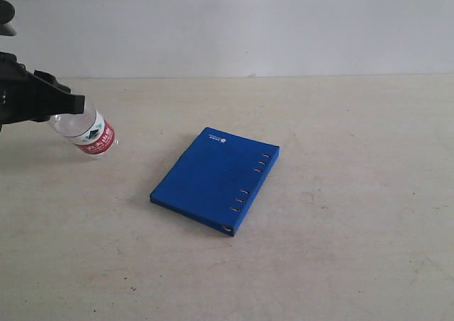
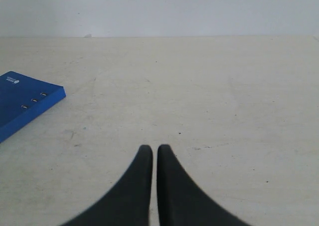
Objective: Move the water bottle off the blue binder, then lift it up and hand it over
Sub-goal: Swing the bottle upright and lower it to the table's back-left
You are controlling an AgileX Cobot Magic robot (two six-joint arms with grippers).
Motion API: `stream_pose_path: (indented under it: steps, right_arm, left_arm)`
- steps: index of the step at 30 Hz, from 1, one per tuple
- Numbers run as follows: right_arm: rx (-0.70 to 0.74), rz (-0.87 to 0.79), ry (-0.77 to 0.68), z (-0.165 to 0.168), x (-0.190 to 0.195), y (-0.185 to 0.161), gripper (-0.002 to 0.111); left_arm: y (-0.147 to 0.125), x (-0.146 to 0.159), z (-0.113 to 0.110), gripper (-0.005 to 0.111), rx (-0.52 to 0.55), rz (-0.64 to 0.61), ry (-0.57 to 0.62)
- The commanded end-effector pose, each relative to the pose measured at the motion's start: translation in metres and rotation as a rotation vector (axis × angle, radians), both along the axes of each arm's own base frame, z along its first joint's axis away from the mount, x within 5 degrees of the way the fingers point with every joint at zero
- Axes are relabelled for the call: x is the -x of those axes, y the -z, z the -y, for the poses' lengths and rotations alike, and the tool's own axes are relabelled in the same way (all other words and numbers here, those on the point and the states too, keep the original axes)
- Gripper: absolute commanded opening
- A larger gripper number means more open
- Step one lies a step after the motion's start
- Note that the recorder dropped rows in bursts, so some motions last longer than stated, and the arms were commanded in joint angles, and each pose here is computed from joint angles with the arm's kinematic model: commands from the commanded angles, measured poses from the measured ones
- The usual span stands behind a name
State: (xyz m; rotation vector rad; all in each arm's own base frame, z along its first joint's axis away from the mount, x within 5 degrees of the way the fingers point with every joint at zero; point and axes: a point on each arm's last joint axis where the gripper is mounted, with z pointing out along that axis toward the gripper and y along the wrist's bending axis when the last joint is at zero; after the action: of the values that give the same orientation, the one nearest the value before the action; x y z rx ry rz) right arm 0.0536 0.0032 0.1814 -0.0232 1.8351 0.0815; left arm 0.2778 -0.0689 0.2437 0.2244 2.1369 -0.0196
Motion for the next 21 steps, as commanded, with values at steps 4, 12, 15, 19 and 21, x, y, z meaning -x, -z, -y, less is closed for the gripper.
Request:
stream_pose_path:
  steps: [4, 12, 15, 19, 21]
  right_arm:
    - [0.003, 0.017, -0.002, 0.000, 0.000, -0.002, 0.001]
    - [0.003, 0.017, -0.002, 0.000, 0.000, -0.002, 0.001]
    - [0.003, 0.017, -0.002, 0.000, 0.000, -0.002, 0.001]
    - [0.003, 0.017, -0.002, 0.000, 0.000, -0.002, 0.001]
    - [0.003, 0.017, -0.002, 0.000, 0.000, -0.002, 0.001]
  left_arm:
    - [0.015, -0.011, 0.007, 0.004, -0.031, -0.040, 0.059]
    - [-0.001, -0.034, 0.014, 0.004, -0.026, 0.013, 0.058]
    - [-0.010, -0.045, 0.015, 0.004, -0.072, 0.055, 0.065]
    - [0.001, -0.089, 0.027, 0.004, -0.163, 0.070, 0.112]
    - [0.008, -0.105, 0.032, 0.004, -0.181, 0.066, 0.121]
